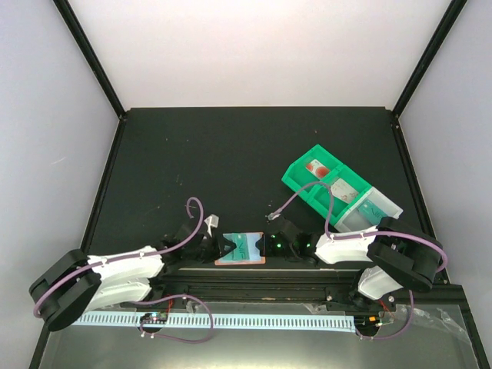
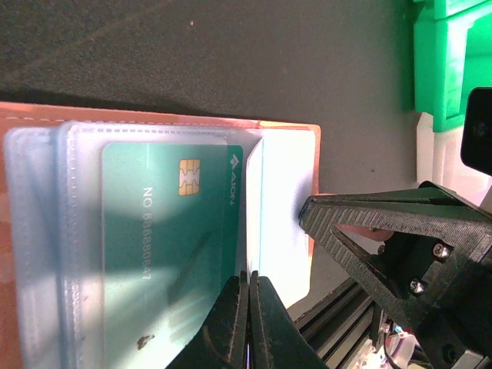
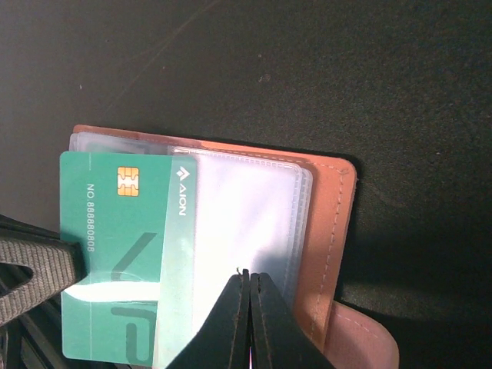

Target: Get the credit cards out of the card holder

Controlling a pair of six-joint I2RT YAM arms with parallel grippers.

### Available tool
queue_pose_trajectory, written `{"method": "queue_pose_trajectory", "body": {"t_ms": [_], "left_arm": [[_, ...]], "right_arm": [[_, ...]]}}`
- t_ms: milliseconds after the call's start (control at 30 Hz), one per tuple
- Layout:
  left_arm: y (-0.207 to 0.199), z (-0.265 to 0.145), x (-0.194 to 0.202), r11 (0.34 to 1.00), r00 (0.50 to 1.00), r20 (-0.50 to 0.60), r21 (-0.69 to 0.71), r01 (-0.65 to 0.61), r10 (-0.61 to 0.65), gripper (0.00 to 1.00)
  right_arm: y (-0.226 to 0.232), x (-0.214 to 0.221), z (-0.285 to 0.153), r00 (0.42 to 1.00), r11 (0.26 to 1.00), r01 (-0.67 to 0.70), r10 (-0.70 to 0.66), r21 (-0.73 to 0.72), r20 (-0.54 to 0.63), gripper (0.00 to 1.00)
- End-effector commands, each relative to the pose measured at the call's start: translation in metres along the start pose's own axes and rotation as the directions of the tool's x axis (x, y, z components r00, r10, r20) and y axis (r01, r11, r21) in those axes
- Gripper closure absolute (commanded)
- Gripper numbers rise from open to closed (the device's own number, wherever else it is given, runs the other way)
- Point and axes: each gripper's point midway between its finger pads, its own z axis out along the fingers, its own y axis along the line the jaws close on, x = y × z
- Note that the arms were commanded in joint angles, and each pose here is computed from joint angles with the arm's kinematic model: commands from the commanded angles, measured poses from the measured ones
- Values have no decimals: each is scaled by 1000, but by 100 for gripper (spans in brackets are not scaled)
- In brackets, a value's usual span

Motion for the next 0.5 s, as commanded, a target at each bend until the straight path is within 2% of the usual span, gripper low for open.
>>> {"method": "queue_pose_trajectory", "body": {"t_ms": [0, 267, 467], "left_arm": [[16, -6, -4, 998, 999, 46, -70, -1, 5, 99], [10, -21, -13, 998, 993, 114, -59, -6, 13, 98], [-10, -41, -26, 1000, 981, 195, 0, -10, 10, 98]], "right_arm": [[-41, 14, 0, 999, 986, 14, -8, 163, -42, 99], [-17, -3, -15, 999, 993, 42, -43, 107, 9, 91], [23, -27, -43, 993, 998, 55, -52, -31, 103, 76]]}}
